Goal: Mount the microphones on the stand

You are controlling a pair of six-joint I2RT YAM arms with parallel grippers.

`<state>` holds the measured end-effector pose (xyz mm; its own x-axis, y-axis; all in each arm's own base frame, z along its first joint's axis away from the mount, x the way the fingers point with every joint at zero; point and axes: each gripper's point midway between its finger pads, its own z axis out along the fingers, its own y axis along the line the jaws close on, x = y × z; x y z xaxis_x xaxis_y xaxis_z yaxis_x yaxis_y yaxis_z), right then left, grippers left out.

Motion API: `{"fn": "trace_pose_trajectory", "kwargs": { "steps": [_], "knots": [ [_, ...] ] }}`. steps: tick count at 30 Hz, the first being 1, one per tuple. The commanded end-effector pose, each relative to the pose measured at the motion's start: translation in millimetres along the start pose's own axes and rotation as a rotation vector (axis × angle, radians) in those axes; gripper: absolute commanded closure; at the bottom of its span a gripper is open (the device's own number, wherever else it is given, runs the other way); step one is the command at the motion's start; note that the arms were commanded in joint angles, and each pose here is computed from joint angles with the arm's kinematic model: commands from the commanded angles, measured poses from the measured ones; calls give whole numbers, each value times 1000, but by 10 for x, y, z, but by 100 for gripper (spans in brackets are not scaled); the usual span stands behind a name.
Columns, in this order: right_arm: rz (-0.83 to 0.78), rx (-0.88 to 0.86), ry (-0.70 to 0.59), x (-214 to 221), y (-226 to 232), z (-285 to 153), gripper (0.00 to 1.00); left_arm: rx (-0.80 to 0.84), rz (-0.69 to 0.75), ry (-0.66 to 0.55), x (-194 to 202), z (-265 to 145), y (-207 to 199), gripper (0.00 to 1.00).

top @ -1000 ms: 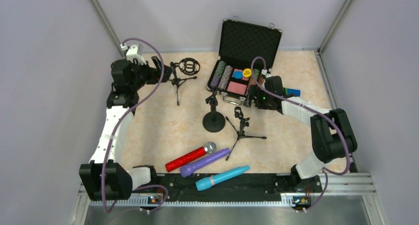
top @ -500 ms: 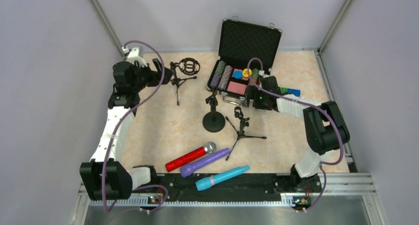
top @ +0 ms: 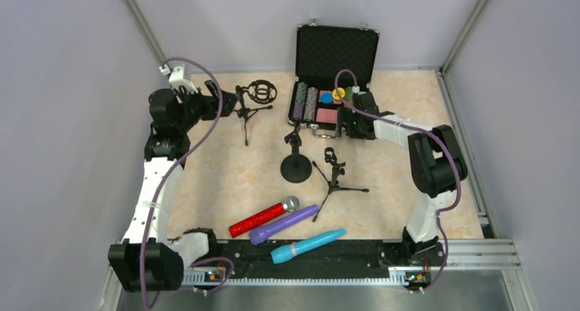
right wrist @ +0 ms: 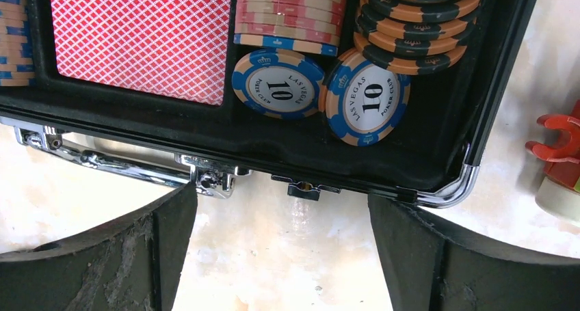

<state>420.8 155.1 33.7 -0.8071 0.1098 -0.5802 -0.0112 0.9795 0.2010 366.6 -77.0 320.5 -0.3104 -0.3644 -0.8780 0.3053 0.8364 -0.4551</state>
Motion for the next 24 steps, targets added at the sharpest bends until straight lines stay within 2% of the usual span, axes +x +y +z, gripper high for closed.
{"fn": "trace_pose_trajectory", "kwargs": {
  "steps": [1, 13, 18, 24],
  "knots": [
    [-41, -24, -49, -144, 67, 1, 7, 29, 23, -42, -81, -76, -83, 1],
    [-62, -220, -201, -552, 443, -862, 5, 62, 81, 23, 101, -165, -119, 1],
    [-93, -323, -254, -695, 636, -1218, 4, 50, 76, 91, 295, -219, -74, 1],
    [-125, -410, -295, -751, 769, -1496, 4, -173, 37, 145, 513, -265, 355, 1]
  ]
}}
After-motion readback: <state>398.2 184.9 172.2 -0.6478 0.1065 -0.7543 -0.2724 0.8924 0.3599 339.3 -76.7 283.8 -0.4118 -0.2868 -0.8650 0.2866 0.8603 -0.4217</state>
